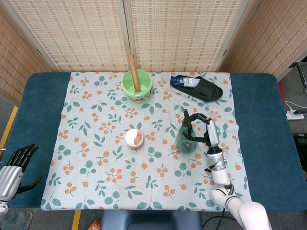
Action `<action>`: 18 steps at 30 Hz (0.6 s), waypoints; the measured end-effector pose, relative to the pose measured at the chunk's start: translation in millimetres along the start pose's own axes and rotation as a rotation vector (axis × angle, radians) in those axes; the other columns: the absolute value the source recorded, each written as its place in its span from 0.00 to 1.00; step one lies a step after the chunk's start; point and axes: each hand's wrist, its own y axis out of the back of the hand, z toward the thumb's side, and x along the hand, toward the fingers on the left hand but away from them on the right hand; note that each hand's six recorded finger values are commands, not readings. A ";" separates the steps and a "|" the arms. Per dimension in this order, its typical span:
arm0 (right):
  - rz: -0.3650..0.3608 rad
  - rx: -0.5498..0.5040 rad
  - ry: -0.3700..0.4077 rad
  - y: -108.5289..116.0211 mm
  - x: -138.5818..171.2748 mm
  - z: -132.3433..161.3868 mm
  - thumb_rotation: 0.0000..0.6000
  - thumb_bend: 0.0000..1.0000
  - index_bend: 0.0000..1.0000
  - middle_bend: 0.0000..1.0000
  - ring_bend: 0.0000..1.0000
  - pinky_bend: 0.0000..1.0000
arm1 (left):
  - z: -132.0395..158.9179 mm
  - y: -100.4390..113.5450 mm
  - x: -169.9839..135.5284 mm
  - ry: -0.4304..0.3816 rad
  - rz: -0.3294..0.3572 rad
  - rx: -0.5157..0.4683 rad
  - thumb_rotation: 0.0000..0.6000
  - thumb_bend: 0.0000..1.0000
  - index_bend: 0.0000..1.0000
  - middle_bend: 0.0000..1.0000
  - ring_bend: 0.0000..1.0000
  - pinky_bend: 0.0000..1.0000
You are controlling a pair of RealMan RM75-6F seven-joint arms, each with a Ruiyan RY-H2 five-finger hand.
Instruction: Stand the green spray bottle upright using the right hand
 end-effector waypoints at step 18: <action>-0.010 0.035 0.006 4.1 8.0 -1.7 1.00 0.02 0.64 0.58 0.45 0.47 | 1.1 0.6 0.2 -0.004 0.001 -0.002 1.00 0.26 0.00 0.00 0.00 0.00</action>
